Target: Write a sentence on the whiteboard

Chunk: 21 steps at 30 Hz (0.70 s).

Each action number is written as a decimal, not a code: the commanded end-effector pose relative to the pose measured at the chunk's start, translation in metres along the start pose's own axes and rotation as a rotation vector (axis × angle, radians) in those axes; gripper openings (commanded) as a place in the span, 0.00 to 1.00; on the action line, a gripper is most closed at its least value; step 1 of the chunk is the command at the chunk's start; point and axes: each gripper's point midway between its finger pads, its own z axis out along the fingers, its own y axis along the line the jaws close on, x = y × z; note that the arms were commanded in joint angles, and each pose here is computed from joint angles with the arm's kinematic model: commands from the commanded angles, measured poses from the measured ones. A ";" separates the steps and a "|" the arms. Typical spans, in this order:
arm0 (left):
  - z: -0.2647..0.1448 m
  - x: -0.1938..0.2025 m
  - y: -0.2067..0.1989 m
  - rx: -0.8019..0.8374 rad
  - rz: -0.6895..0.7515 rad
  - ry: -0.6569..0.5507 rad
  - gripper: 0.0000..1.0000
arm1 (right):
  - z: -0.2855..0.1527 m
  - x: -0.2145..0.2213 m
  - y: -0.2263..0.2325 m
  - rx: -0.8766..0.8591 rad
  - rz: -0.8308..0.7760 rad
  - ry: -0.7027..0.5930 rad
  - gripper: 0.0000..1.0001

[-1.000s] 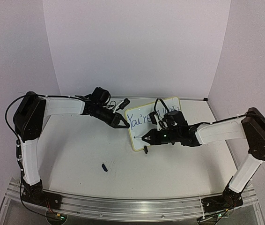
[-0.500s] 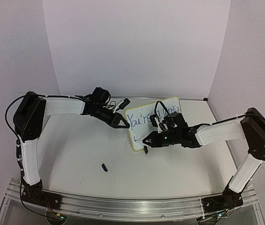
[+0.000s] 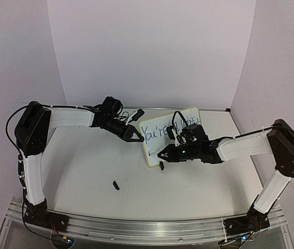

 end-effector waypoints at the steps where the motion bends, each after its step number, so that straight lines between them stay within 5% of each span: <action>1: 0.010 0.017 -0.014 0.008 0.008 0.074 0.00 | -0.008 -0.031 0.018 -0.044 -0.013 -0.102 0.00; 21: 0.013 0.018 -0.015 0.011 0.008 0.078 0.00 | -0.023 -0.039 0.006 0.024 0.010 -0.189 0.00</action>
